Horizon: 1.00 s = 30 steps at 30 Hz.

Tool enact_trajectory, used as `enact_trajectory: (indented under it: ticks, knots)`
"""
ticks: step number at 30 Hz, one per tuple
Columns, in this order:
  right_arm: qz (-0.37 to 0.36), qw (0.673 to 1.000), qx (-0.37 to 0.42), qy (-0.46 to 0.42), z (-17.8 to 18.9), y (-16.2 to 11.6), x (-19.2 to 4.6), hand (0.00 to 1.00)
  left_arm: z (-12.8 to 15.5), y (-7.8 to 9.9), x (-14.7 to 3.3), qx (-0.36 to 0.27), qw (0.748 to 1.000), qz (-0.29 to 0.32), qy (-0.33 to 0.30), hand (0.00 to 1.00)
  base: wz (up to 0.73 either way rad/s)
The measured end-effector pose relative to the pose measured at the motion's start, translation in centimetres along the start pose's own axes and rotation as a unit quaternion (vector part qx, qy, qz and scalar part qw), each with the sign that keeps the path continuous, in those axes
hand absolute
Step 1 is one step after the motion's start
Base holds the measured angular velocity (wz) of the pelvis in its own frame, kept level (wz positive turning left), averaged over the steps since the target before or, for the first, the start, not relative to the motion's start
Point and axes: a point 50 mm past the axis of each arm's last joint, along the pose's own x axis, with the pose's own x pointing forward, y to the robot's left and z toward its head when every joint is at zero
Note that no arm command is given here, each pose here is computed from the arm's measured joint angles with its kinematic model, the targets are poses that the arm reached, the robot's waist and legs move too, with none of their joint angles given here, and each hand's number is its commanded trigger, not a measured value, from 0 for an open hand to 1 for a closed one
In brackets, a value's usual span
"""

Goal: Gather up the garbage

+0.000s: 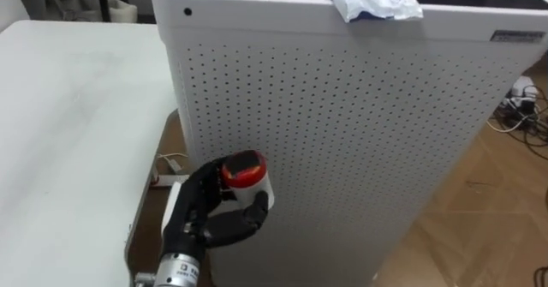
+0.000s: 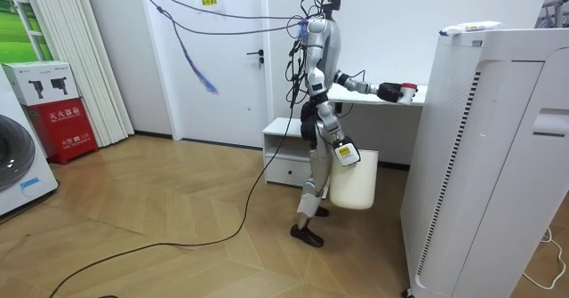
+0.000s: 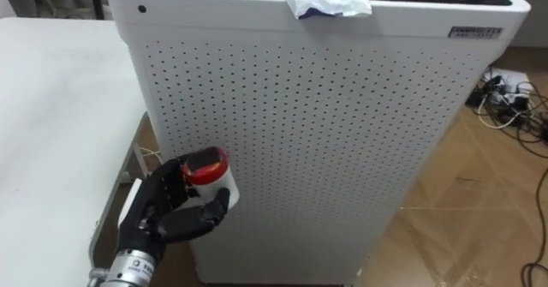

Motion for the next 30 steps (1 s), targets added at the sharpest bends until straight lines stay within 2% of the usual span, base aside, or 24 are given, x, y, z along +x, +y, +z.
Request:
enact_trajectory:
  ticks: [7,14,19,28,30]
  knots:
    - [-0.014,1.0,0.0,-0.021,1.0,-0.6,0.0,1.0,1.1,-1.0,-0.2,-0.006,0.998,-0.051,-0.02,1.0,-0.06]
    - [-0.025,0.999,-0.008,-0.039,2.1,-1.5,0.0,1.0,-0.2,-1.4,-1.6,0.013,0.996,-0.088,0.004,1.0,-0.03]
    - [-0.041,0.997,-0.015,-0.063,3.5,-1.9,0.2,1.0,-1.0,-1.2,-2.3,0.027,0.993,-0.109,0.024,1.0,-0.01]
    - [-0.057,0.995,-0.008,-0.082,4.2,-2.5,0.0,1.0,-1.1,-1.0,-2.5,0.031,0.991,-0.124,0.029,1.0,-0.06]
    - [-0.062,0.995,-0.007,-0.083,4.2,-2.6,0.0,1.0,-2.2,-0.9,-2.9,0.035,0.99,-0.124,0.054,1.0,-0.13]
